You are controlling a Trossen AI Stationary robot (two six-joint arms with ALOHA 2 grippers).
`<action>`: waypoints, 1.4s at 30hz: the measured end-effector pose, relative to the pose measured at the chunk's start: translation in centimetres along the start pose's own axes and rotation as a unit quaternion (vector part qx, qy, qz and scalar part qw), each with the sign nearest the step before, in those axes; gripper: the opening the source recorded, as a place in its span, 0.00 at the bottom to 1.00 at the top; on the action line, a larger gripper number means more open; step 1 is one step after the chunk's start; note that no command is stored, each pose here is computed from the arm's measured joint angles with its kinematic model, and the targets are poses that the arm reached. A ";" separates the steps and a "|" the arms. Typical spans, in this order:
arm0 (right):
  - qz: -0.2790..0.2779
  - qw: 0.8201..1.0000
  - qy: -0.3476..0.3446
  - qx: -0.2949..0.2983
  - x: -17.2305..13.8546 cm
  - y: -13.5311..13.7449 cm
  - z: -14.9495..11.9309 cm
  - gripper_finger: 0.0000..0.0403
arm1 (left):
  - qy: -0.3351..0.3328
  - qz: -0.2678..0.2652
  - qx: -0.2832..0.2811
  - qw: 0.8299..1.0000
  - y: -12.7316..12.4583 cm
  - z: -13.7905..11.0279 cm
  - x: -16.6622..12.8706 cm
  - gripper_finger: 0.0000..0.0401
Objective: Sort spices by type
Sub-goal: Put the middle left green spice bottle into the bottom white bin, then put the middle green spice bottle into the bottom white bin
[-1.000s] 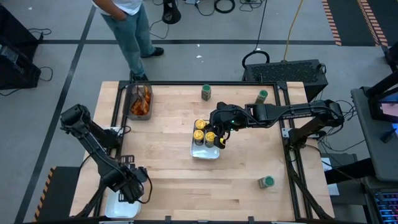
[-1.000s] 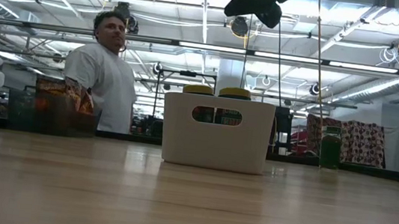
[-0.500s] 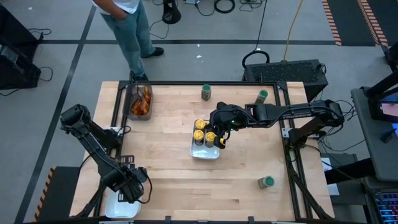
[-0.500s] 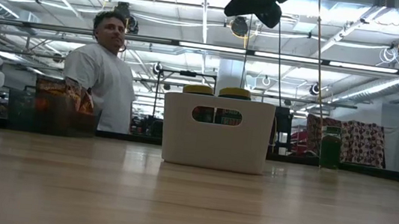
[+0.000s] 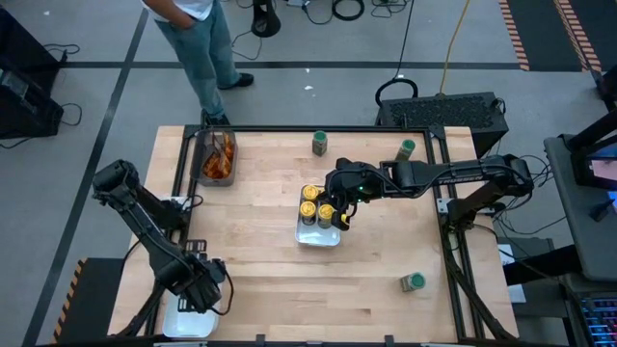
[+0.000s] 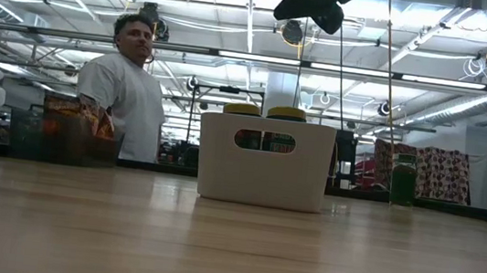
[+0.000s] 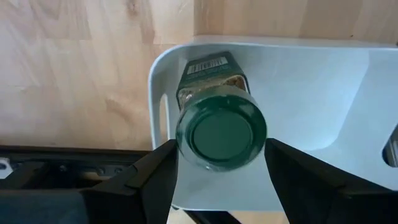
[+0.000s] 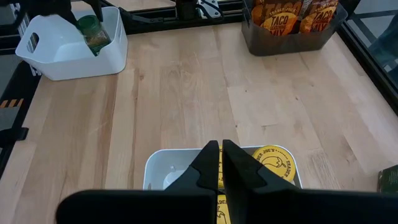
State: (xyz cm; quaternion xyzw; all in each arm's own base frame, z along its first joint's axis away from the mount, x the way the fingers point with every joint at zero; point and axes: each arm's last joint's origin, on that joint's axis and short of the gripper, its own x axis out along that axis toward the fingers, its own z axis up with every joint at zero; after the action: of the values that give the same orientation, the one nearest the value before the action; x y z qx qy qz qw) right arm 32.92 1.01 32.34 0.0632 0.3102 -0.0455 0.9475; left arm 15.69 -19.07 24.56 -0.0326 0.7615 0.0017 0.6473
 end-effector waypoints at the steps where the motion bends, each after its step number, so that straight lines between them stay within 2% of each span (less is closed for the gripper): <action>1: 0.000 1.000 0.000 0.000 0.0 0.0 0.0 0.00 | -0.005 -0.001 0.000 1.000 0.1 -0.1 -0.2 0.60; 9: 0.000 1.000 0.000 -0.001 0.0 0.0 0.0 0.00 | -0.019 0.009 -0.014 1.000 1.4 -1.3 -1.6 0.60; 21: 0.000 1.000 -0.001 -0.002 0.0 0.0 0.0 0.00 | -0.067 -0.039 -0.023 0.997 3.2 -3.1 -4.1 0.60; 26: -0.001 1.000 -0.001 -0.001 0.0 -0.1 0.0 0.00 | -0.118 -0.062 -0.030 0.991 4.3 -4.0 -5.6 0.60; 33: -0.002 1.000 -0.007 -0.001 0.0 -0.2 0.2 0.00 | -0.229 -0.057 -0.086 0.968 6.3 -4.4 -7.8 0.60; 37: -0.008 1.000 -0.009 0.004 0.0 -0.7 0.3 0.00 | -0.288 -0.040 -0.117 0.950 7.4 -3.8 -8.5 0.60; 42: -0.018 1.000 -0.010 0.012 0.1 -1.5 0.4 0.00 | -0.366 -0.021 -0.113 0.923 8.4 -2.2 -9.4 0.60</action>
State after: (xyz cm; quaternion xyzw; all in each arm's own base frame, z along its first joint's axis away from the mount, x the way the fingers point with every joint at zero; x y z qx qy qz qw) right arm 33.01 -0.55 32.48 0.0690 0.3010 -0.0668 0.9488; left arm 14.62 -10.34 33.87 -0.1186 0.4651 0.0866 0.8730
